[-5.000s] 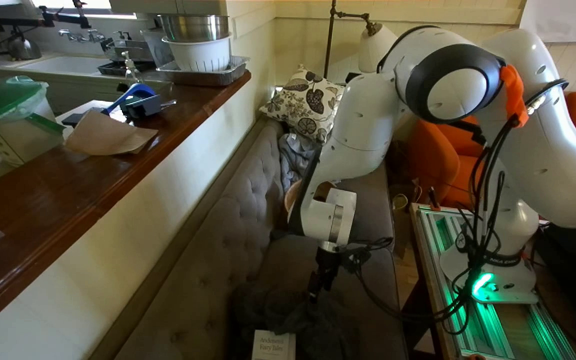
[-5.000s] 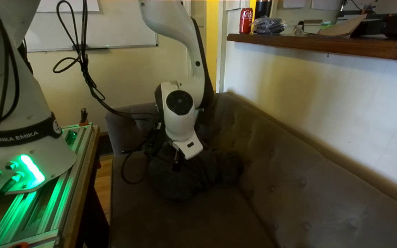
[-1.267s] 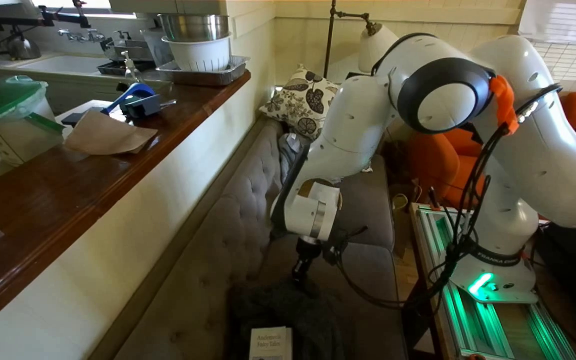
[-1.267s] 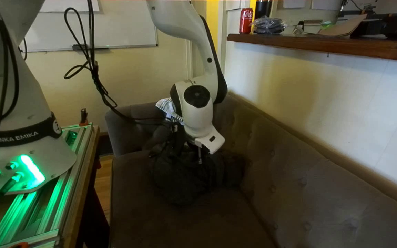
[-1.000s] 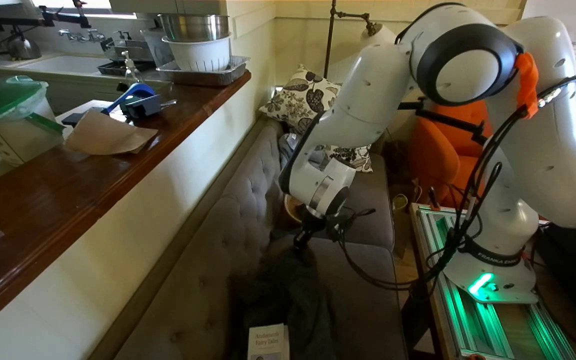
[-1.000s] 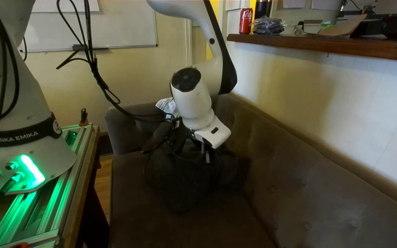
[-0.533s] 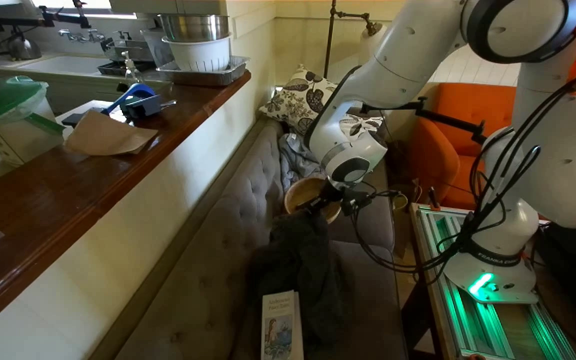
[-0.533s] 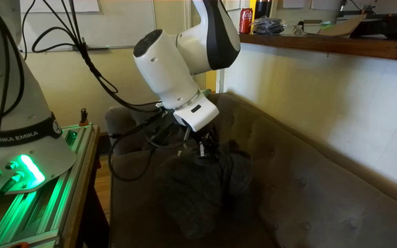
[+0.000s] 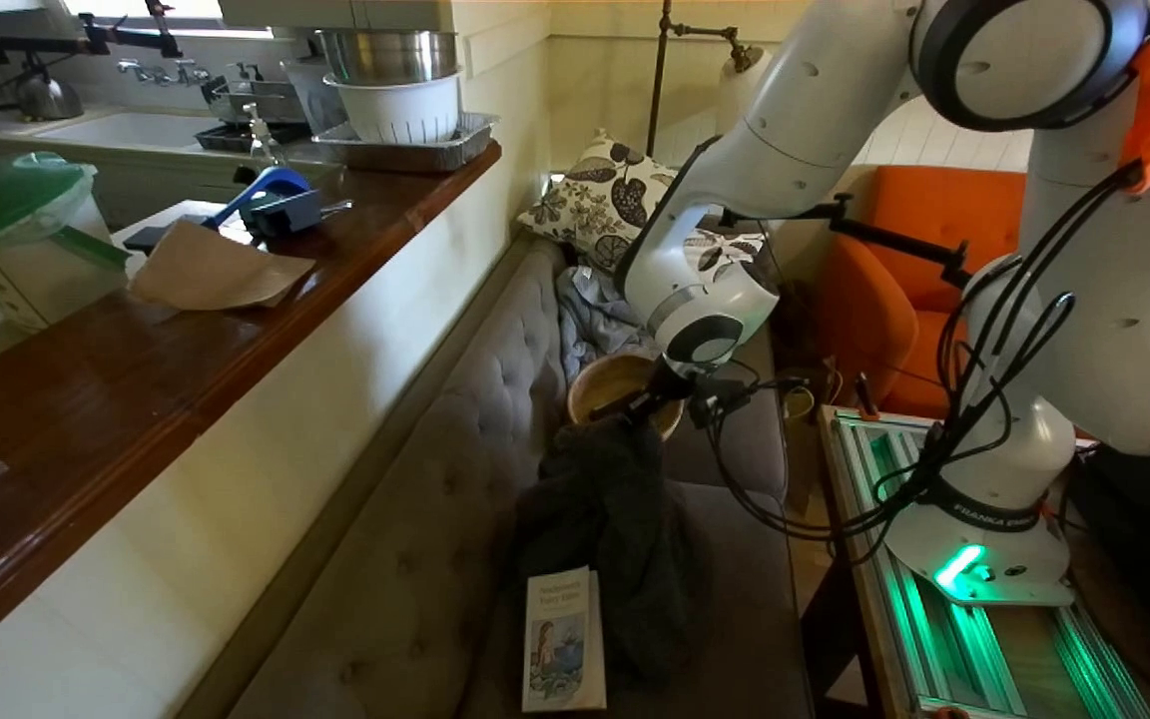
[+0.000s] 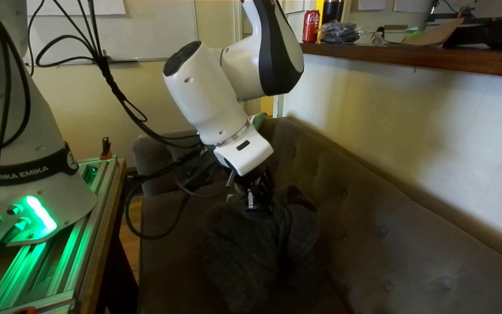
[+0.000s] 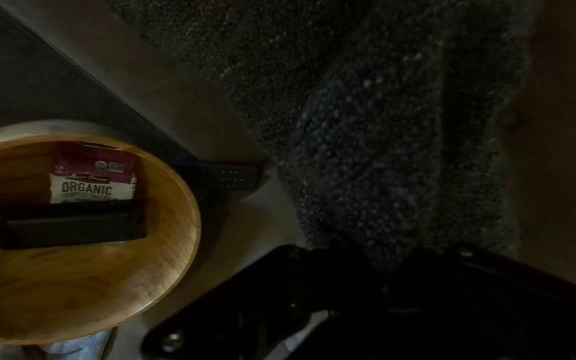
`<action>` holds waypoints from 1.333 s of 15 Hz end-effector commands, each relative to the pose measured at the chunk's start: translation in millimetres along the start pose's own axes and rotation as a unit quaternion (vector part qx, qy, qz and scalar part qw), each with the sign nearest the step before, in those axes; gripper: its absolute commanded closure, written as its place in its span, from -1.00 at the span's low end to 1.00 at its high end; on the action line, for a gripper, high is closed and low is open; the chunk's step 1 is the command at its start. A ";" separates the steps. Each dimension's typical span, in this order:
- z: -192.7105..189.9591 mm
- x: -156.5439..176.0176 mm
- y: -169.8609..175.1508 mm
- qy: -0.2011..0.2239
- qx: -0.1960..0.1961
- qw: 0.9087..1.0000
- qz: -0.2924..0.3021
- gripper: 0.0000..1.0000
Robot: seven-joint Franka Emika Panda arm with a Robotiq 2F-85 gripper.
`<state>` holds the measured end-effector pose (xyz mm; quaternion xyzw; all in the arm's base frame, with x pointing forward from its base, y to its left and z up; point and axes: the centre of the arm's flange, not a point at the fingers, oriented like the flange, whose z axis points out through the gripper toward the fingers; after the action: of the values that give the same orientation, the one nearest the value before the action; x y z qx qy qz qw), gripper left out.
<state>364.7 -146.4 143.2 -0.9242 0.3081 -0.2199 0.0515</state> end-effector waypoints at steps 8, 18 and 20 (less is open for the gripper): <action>2.2 57.5 69.6 0.101 -0.100 0.981 0.135 0.24; -1.5 29.9 40.6 0.018 -0.106 0.982 0.156 -1.00; 10.8 9.6 32.5 -0.025 -0.149 0.977 0.150 -1.00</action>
<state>361.7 -195.1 136.2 -0.8611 0.4650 -0.2033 -0.0316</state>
